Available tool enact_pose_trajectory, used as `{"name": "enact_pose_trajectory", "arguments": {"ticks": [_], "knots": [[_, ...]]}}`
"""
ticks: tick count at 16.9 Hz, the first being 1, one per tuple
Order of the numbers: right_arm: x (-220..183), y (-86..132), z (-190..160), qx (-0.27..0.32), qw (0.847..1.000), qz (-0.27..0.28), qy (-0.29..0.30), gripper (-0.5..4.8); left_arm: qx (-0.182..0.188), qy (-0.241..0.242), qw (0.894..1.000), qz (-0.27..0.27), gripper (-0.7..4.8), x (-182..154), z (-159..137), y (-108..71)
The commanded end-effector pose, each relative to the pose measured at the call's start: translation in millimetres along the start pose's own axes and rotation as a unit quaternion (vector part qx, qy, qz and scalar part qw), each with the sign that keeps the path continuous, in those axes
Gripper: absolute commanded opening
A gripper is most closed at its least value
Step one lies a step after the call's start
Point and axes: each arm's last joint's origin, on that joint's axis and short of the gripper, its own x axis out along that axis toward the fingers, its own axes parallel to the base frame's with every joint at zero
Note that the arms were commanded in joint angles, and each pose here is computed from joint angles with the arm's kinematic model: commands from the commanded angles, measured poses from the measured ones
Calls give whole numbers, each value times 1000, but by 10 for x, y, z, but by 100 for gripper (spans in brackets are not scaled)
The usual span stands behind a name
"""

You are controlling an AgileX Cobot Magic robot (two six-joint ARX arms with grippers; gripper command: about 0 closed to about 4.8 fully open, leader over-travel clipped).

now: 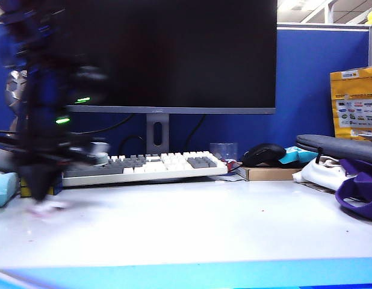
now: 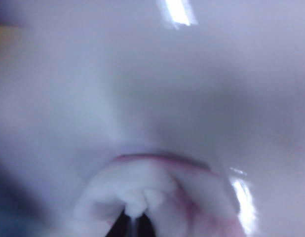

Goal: Use the wet wipes on the table to wipe the cherry juice off the table, then put the wipes back on the table.

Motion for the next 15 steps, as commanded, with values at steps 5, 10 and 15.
{"name": "enact_pose_trajectory", "arguments": {"ticks": [5,10,15], "knots": [[2,0,3,1,1000,0,-4,-1,-35,43,982,-178,-5,151,-92,153],[2,-1,3,1,1000,-2,-5,-1,36,163,981,-95,-5,66,-327,81],[2,-1,3,1,1000,-2,-5,-1,-24,104,993,-51,-5,98,-234,334]]}}
